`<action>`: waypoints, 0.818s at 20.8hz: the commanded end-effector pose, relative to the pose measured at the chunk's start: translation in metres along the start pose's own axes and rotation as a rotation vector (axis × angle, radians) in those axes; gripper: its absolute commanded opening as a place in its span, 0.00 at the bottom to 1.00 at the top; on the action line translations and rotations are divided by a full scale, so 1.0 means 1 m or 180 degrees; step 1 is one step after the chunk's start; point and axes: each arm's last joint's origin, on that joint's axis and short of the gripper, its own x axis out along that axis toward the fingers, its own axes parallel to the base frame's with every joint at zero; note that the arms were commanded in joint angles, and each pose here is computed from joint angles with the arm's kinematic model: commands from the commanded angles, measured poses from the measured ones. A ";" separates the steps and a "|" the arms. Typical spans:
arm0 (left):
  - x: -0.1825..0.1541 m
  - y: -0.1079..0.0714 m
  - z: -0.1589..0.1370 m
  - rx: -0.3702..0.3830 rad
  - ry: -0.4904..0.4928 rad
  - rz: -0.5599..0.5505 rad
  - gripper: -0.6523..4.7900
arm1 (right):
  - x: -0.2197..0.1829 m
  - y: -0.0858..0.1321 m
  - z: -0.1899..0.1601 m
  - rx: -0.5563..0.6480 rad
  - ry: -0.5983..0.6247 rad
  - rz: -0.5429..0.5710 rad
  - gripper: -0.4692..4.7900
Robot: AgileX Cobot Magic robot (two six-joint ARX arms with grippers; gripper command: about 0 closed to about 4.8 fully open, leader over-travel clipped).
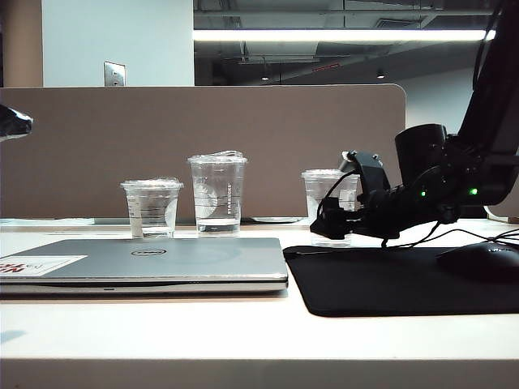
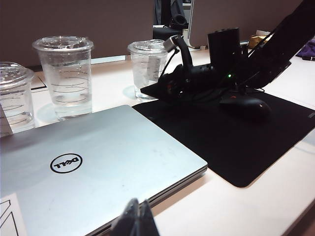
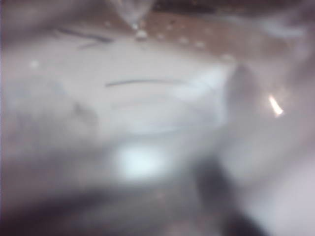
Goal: Pick up the coffee cup on the right and place it on the right side of the laptop.
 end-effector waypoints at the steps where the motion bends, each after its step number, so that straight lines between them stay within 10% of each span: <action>1: 0.000 0.000 0.002 0.0008 -0.0025 -0.0002 0.11 | 0.003 0.001 0.007 -0.0046 -0.0108 0.0005 1.00; 17: 0.000 0.000 0.002 0.0008 -0.0027 -0.0002 0.11 | 0.005 0.002 0.008 -0.0081 -0.0264 -0.0046 1.00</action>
